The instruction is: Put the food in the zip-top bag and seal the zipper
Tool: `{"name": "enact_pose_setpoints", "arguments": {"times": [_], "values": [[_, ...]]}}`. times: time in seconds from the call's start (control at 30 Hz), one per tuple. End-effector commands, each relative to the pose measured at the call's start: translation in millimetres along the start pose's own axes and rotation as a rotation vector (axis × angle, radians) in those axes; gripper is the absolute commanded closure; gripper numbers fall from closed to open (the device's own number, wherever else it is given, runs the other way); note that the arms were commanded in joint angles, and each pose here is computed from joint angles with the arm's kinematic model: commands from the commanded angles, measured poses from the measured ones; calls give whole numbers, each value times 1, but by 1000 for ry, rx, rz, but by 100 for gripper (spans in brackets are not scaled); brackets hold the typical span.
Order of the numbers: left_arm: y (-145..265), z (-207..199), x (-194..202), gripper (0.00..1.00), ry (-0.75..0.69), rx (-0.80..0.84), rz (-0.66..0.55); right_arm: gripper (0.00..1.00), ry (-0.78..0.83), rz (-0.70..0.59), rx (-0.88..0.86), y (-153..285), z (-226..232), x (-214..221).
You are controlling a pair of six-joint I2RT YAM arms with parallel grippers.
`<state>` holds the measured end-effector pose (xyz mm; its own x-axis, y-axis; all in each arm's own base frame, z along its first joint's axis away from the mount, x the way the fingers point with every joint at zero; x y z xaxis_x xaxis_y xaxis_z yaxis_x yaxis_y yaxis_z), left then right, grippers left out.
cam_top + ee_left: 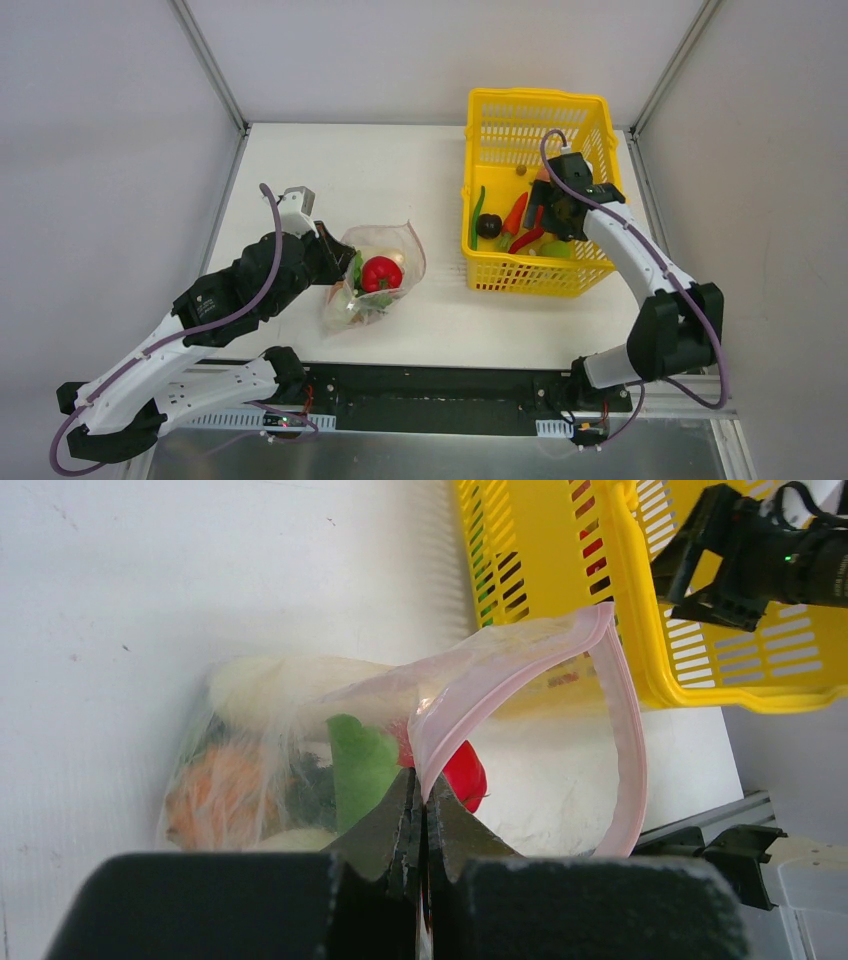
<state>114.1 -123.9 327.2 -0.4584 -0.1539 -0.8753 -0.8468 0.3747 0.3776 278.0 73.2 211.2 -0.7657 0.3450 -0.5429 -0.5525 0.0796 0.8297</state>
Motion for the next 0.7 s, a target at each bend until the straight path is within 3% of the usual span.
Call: {"name": "enact_pose_setpoints", "arguments": {"times": [0.0, 0.23, 0.67], "values": [[0, -2, -3, 100, 22, 15, -19, 12, 13, 53, 76, -18, -4, 5], [1, -1, -3, 100, 23, 10, -23, 9, 80, 56, 222, -48, -12, 5], [0, -1, -2, 100, 24, 12, -22, 10, 129, 153, 250, -70, -12, 17]]}}
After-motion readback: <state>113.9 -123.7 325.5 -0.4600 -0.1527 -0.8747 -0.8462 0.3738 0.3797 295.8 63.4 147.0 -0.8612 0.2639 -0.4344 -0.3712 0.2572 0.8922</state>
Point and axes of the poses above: each gripper's point midway between its finger pads, its own y axis back along the fingers, its own z axis along the line the jaws close on, x = y × z, the point moved 8 cm from there along y, back along the fingers, and after that the axes turned 9 degrees about -y, right-handed, at the moved point
